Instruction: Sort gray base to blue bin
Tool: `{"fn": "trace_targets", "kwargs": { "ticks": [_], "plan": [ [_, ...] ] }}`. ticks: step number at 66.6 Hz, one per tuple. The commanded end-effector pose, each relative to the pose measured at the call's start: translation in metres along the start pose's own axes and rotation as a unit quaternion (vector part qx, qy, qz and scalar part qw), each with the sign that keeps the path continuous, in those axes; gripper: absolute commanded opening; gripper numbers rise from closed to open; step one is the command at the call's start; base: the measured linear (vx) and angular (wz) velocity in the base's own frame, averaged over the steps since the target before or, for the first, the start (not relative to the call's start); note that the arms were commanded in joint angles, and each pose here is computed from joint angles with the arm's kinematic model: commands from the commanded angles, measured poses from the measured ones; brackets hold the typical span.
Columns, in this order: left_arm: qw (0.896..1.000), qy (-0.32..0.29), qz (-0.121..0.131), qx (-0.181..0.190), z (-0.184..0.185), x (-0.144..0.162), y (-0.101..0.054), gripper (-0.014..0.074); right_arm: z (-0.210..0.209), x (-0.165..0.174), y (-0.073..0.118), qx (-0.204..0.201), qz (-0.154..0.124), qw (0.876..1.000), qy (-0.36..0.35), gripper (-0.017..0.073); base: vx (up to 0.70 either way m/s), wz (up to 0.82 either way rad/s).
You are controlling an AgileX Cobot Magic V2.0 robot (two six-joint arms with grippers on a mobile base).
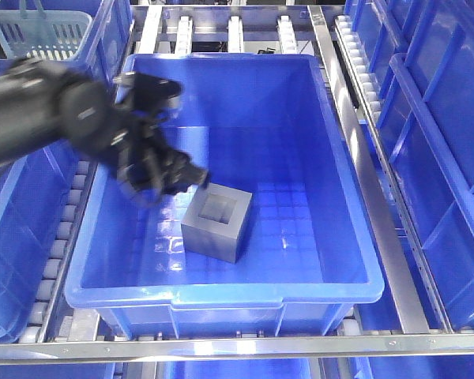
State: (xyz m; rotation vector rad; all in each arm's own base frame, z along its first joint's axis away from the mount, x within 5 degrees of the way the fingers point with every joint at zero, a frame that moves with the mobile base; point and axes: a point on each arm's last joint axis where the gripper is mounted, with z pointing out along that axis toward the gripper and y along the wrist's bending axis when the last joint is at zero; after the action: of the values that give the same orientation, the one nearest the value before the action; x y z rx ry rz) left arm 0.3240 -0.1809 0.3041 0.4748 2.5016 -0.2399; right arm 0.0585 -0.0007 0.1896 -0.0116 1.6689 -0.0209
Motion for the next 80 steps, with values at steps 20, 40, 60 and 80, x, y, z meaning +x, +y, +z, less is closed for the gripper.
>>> {"fn": "trace_targets", "kwargs": {
  "ticks": [20,40,60,80],
  "plan": [
    [0.974,-0.226,0.002,0.032,-0.095,0.084,0.012,0.0391,0.001,-0.001,0.001,-0.003,-0.007,1.000,-0.026,-0.0009,0.00,0.00],
    [0.922,-0.384,0.001,0.053,-0.172,0.193,0.027,0.0391,0.001,-0.001,0.001,-0.003,-0.007,1.000,-0.026,-0.0009,0.00,0.00],
    [0.850,-0.522,0.006,0.061,-0.205,0.287,0.041,0.0391,0.001,-0.001,0.001,-0.003,-0.007,1.000,-0.026,-0.0009,0.00,0.00],
    [0.899,-0.435,0.018,0.035,-0.185,0.278,0.042,0.0391,0.001,-0.001,0.001,-0.003,-0.007,1.000,-0.026,-0.0009,0.00,0.00]
  ]
}}
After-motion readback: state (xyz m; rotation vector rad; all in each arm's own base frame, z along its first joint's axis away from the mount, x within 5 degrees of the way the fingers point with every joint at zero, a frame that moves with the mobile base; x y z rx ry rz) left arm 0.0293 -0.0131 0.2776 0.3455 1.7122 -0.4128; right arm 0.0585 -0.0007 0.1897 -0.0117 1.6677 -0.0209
